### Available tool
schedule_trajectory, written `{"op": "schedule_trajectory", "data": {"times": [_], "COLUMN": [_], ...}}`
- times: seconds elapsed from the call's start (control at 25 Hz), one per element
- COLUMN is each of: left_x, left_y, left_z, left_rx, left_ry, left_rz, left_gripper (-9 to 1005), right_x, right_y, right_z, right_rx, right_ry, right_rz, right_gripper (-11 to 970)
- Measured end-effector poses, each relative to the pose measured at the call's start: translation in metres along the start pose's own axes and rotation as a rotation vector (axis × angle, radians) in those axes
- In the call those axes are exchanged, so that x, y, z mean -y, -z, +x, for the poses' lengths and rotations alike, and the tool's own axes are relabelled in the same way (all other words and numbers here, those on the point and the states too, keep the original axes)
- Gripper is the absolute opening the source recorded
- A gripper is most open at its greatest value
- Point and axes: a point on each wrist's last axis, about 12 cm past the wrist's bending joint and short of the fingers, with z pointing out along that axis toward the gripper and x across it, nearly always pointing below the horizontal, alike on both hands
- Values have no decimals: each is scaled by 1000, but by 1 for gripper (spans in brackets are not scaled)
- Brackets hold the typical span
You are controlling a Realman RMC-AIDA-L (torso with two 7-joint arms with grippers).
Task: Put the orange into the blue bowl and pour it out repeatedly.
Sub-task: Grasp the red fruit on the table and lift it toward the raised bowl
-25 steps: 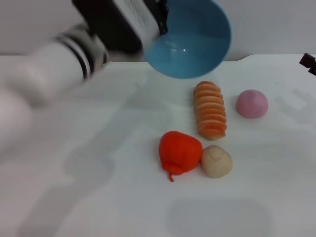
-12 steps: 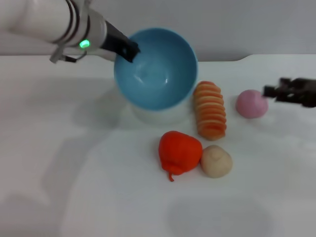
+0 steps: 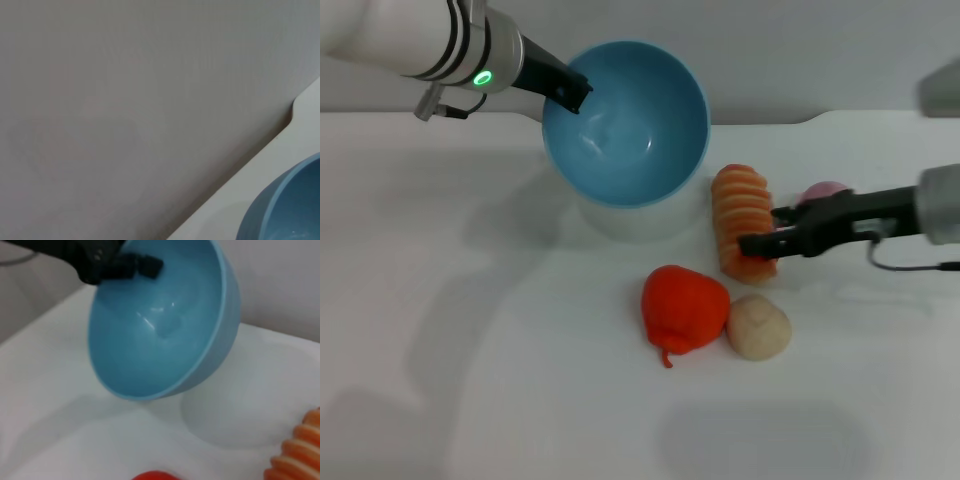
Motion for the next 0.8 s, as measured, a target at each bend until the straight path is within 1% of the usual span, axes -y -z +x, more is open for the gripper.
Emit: {"op": "schedule_trajectory", "data": {"times": [0.04, 0.12, 0.16, 0.24, 0.36, 0.56, 0.8], "left_x": [0, -1, -1, -1, -1, -1, 1], "left_y": [0, -1, -1, -2, -2, -5, -7], "left_z": [0, 1, 1, 1, 1, 4, 5], "left_rx": [-1, 0, 3, 5, 5, -4, -6], "left_ry": [1, 2, 3, 4, 4, 7, 2], "left_rz": [0, -3, -5, -6, -6, -7, -6], "left_gripper": [-1, 0, 0, 0, 0, 0, 0], "right_x": [0, -6, -12, -21, -25, -28, -36], "right_y": [0, -12, -18, -28, -36, -54, -62], "right_z": [0, -2, -4, -5, -5, 5, 9], "right_rx": [0, -13, -10, -2, -7, -61, -43], "right_ry": [0, 60, 101, 145, 156, 148, 163], "right_rz": [0, -8, -26, -52, -57, -80, -107], "right_gripper": [777, 777, 777, 778, 778, 773, 762]}}
